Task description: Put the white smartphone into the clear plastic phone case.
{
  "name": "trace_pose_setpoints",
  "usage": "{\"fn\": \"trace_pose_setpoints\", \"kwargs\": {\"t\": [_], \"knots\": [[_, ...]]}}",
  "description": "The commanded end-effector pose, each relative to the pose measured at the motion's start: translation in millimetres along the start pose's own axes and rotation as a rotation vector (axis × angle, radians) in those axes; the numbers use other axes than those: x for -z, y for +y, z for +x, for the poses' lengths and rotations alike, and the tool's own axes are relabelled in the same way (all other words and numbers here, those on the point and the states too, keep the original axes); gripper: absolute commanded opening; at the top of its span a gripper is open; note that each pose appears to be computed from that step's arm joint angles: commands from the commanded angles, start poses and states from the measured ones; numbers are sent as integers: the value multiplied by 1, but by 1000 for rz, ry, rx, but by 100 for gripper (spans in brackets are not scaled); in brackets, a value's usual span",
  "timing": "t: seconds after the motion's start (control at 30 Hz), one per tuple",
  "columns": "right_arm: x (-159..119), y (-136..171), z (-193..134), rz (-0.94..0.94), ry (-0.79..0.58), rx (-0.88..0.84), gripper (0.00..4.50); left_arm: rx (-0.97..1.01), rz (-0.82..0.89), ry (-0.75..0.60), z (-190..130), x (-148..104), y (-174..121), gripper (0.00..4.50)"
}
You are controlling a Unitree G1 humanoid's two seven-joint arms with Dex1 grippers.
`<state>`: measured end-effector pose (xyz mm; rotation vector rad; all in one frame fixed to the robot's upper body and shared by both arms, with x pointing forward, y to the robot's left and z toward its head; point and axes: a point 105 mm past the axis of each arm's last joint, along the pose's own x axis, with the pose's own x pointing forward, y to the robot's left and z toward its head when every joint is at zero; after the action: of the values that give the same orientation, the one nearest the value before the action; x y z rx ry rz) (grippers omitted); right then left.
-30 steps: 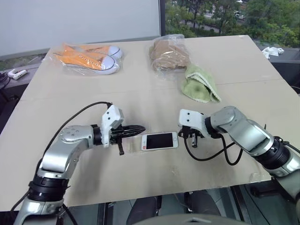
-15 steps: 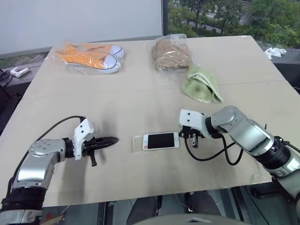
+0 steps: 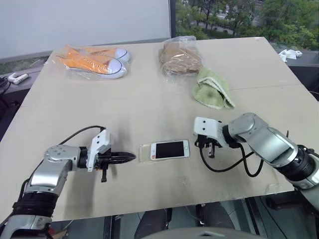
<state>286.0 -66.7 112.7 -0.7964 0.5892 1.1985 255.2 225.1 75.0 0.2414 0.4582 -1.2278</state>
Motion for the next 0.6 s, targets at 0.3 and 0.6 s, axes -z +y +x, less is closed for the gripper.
{"fn": "trace_pose_setpoints", "kwargs": {"t": [0.3, 0.6], "knots": [[-16, 9, 0, -32, -45, -23, 3, 15, 51, -5, 19, -7, 3, 0], [-24, 10, 5, -44, -60, -33, 3, 19, 59, -31, 35, -18, -3, 0]]}}
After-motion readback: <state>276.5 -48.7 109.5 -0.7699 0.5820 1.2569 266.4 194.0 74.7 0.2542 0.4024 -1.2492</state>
